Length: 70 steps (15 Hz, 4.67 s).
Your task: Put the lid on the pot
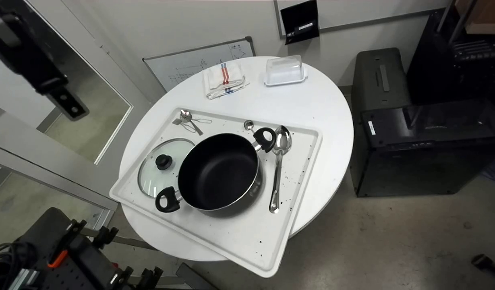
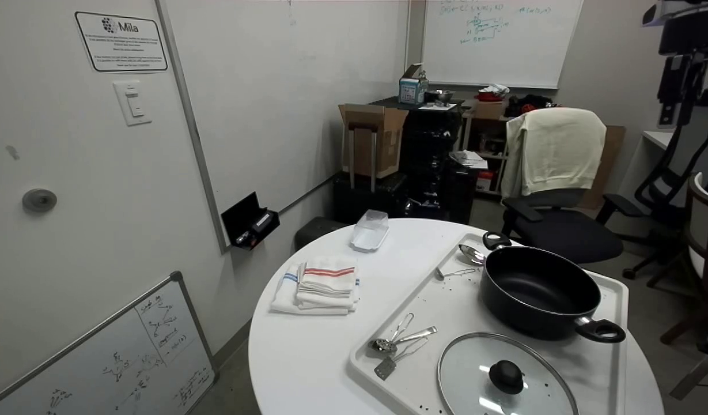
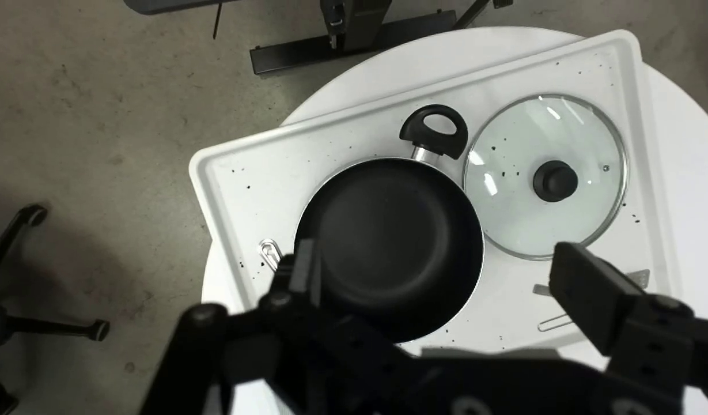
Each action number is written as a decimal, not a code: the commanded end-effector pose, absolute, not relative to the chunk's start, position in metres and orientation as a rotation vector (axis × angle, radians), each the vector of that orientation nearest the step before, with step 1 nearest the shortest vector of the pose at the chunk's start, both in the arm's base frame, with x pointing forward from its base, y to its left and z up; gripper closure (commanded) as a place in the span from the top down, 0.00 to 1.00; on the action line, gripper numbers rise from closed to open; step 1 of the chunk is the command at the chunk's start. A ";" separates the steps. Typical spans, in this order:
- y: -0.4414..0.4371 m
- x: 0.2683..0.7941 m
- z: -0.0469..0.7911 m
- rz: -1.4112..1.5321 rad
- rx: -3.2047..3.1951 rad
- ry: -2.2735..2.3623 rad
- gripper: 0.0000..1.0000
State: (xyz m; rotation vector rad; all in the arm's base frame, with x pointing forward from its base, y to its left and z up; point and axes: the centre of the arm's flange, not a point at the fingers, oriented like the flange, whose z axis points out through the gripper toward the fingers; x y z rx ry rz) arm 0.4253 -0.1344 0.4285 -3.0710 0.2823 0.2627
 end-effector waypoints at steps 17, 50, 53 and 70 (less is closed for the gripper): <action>0.087 0.511 0.224 0.179 -3.283 -0.525 1.00; 0.188 0.506 0.008 0.243 -3.163 -0.970 0.66; 0.188 0.506 0.010 0.242 -3.161 -0.969 0.43; 0.182 0.504 0.089 0.173 -3.119 -1.004 0.24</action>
